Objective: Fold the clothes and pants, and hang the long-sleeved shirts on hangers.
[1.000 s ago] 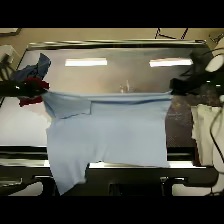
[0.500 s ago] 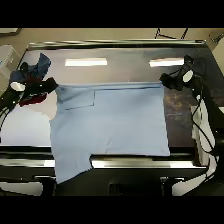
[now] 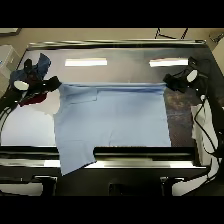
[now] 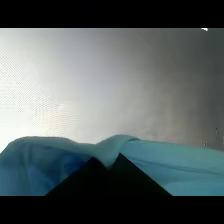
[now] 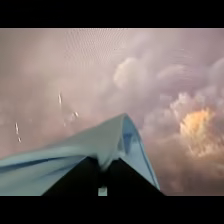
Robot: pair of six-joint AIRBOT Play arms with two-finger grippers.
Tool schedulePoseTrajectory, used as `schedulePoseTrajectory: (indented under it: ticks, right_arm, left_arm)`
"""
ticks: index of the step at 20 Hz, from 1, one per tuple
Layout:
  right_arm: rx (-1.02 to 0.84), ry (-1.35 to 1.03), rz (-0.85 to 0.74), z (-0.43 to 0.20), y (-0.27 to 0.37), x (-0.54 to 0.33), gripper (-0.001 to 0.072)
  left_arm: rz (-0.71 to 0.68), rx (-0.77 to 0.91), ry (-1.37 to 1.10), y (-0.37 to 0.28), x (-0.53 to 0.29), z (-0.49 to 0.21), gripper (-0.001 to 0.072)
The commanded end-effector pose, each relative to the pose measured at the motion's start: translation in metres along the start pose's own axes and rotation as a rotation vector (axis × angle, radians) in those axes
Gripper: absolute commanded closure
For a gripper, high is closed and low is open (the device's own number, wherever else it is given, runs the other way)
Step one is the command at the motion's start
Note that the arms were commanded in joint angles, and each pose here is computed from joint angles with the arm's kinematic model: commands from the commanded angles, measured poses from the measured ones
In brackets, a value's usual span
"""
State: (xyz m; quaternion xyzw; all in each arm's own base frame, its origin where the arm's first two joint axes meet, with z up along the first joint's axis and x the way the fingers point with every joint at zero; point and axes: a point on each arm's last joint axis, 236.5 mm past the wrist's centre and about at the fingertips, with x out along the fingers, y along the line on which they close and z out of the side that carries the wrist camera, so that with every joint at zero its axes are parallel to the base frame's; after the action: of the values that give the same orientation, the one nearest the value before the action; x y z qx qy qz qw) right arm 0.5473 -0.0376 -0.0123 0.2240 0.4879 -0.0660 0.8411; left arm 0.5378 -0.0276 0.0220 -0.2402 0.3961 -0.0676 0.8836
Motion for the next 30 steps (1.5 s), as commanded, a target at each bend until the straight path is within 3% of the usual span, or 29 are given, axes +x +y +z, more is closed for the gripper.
schedulePoseTrajectory:
  ticks: [1,4,13,14,15,16,19,23,30]
  right_arm:
    - [-0.086,0.338,-0.112,-0.074,-0.038,-0.036,0.0666]
    - [-0.096,0.486,-0.142,-0.121,-0.055,-0.027,0.0666]
    - [-0.105,0.551,-0.113,-0.148,-0.057,-0.018,0.0642]
    - [-0.105,0.549,-0.111,-0.147,-0.056,-0.02,0.0497]
    - [-0.119,0.559,-0.119,-0.144,-0.058,-0.03,0.032]
    - [-0.138,0.561,-0.118,-0.137,-0.062,-0.043,0.0259]
    - [-0.034,0.601,-0.122,-0.129,-0.093,-0.087,0.0147]
    - [0.087,0.756,-0.134,-0.183,-0.125,-0.114,0.0144]
    - [0.091,0.843,-0.116,-0.239,-0.128,-0.114,0.0145]
  left_arm:
    - [0.044,-0.002,0.405,0.021,-0.054,-0.085,0.0687]
    - [0.07,-0.038,0.647,0.035,-0.067,-0.156,0.0688]
    - [0.057,-0.116,0.555,0.04,-0.041,-0.164,0.0682]
    - [0.055,-0.122,0.564,0.041,-0.045,-0.162,0.0612]
    - [0.049,-0.132,0.58,0.042,-0.053,-0.159,0.0401]
    - [0.04,-0.136,0.596,0.044,-0.063,-0.152,0.0243]
    - [0.035,-0.148,0.627,0.061,-0.105,-0.134,0.0242]
    - [0.12,-0.156,0.857,0.089,-0.153,-0.219,0.0243]
    - [-0.019,-0.256,0.922,0.06,-0.161,-0.351,0.0251]
